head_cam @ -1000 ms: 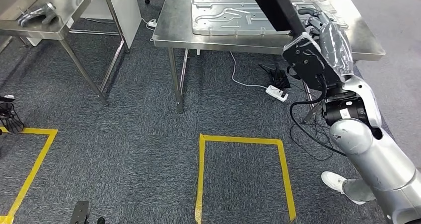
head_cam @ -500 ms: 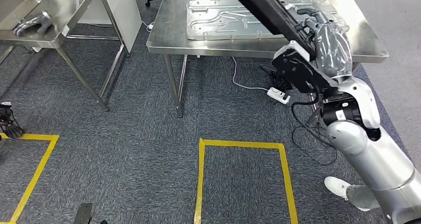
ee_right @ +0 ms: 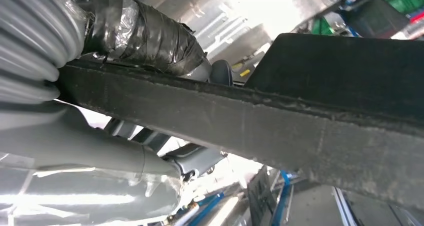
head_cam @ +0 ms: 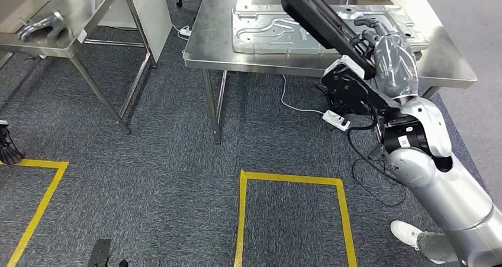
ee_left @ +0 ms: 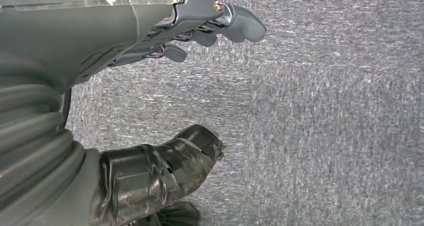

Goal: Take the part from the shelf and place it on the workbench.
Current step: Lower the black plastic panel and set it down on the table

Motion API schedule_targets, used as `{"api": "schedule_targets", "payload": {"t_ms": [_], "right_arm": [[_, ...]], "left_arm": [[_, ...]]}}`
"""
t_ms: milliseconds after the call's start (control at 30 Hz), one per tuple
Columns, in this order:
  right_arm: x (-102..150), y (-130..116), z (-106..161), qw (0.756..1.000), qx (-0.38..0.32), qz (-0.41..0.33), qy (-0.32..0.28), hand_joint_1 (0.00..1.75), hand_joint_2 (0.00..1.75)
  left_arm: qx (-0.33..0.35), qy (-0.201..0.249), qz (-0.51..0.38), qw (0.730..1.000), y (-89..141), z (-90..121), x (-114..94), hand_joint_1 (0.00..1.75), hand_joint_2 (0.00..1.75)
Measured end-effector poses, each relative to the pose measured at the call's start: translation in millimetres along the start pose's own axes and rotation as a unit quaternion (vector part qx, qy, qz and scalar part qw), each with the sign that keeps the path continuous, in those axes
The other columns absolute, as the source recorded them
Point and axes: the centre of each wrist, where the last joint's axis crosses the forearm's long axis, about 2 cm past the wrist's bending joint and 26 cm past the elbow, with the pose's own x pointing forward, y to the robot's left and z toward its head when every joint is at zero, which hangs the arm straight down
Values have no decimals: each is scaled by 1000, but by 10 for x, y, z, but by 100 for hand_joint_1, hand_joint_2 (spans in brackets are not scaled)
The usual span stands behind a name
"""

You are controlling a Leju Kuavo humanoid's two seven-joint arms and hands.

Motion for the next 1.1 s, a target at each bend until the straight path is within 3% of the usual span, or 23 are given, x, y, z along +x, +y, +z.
{"api": "schedule_targets", "payload": {"t_ms": [1100], "right_arm": [[-62, 2, 37, 1000, -5, 3, 7, 175, 175]], "left_arm": [[-5, 4, 4, 1000, 10, 4, -11, 0, 175]]}}
